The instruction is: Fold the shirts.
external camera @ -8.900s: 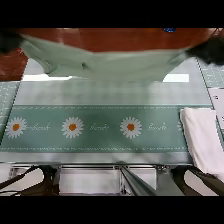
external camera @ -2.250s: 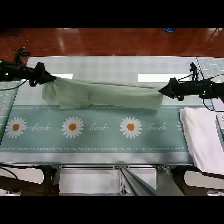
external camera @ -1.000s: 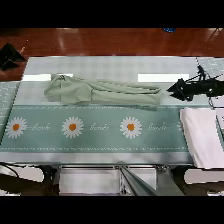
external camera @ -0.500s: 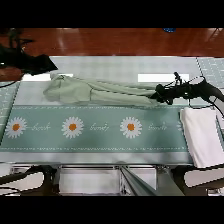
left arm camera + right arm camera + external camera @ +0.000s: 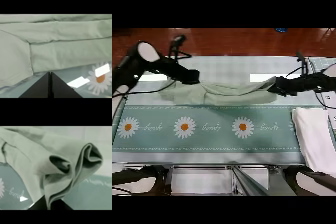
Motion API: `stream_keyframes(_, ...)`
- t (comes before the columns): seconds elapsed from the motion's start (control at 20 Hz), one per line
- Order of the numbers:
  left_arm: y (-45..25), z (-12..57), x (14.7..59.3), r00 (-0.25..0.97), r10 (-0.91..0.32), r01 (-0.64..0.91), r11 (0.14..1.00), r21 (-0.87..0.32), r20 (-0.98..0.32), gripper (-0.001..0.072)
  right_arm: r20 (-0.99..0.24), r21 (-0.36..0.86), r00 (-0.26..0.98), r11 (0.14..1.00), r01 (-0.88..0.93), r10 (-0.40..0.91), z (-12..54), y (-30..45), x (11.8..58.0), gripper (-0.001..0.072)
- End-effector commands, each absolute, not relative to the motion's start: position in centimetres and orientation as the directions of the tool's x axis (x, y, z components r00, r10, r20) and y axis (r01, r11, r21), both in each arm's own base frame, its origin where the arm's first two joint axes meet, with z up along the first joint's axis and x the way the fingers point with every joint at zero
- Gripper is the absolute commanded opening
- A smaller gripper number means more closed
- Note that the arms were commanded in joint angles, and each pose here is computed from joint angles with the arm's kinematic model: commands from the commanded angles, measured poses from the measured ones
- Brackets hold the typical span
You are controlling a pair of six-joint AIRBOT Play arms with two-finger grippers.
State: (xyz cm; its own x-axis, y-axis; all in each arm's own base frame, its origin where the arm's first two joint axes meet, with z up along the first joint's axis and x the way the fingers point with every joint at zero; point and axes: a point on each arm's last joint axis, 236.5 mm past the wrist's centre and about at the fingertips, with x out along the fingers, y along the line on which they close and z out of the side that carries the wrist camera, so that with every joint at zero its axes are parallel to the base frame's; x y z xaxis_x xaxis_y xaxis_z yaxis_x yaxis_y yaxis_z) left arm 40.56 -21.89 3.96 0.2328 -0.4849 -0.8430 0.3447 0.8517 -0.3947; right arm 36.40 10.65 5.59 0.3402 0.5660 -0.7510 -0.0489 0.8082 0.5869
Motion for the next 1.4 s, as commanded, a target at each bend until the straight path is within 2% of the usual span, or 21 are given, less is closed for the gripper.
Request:
stream_keyframes(0.0,-28.7,0.5,36.8,0.096,-0.498,0.372,0.821,-0.433,-0.862,0.002,-0.739,0.512,0.463,0.855,-0.087,0.489,11.1,9.9,29.7,0.002)
stream_keyframes(0.15,-35.9,-2.1,32.6,-0.04,-0.549,0.416,0.75,-0.514,-0.835,0.002,-0.692,0.534,0.511,0.838,-0.112,0.51,14.0,11.0,24.2,0.002)
stream_keyframes(0.35,-44.3,-4.6,26.1,-0.221,-0.599,0.391,0.669,-0.632,-0.77,0.002,-0.638,0.576,0.536,0.805,-0.144,0.552,16.5,12.3,21.0,0.002)
stream_keyframes(0.45,-47.6,-4.9,22.6,-0.297,-0.617,0.383,0.622,-0.683,-0.729,0.002,-0.631,0.585,0.529,0.796,-0.157,0.568,16.7,12.7,20.5,0.002)
stream_keyframes(0.6,-49.9,-6.0,18.6,-0.36,-0.586,0.423,0.591,-0.687,-0.726,0.002,-0.627,0.588,0.531,0.794,-0.157,0.57,16.8,12.7,20.6,0.002)
stream_keyframes(0.75,-49.6,-5.9,19.2,-0.358,-0.588,0.417,0.595,-0.687,-0.725,0.0021,-0.614,0.588,0.551,0.793,-0.157,0.565,17.1,12.6,21.0,0.002)
stream_keyframes(0.85,-47.2,-4.8,22.9,-0.327,-0.611,0.388,0.609,-0.692,-0.721,0.002,-0.61,0.589,0.557,0.793,-0.156,0.564,17.2,12.6,21.3,0.002)
stream_keyframes(1.0,-39.7,-1.6,31.6,-0.21,-0.658,0.311,0.657,-0.687,-0.724,0.0021,-0.581,0.641,0.521,0.746,-0.181,0.625,17.4,13.9,22.2,0.002)
stream_keyframes(1.1,-31.9,1.2,37.6,-0.064,-0.653,0.229,0.726,-0.648,-0.755,0.002,-0.534,0.69,0.499,0.693,-0.21,0.682,17.7,15.3,23.9,0.002)
stream_keyframes(1.2,-23.6,5.3,41.5,0.107,-0.628,0.162,0.776,-0.61,-0.771,0.0021,-0.494,0.726,0.466,0.643,-0.244,0.734,17.4,17.6,26.1,0.002)
stream_keyframes(1.35,-13.2,12.3,42.9,0.362,-0.538,0.126,0.838,-0.531,-0.761,0.0021,-0.437,0.774,0.411,0.567,-0.282,0.8,15.3,23.0,29.9,0.002)
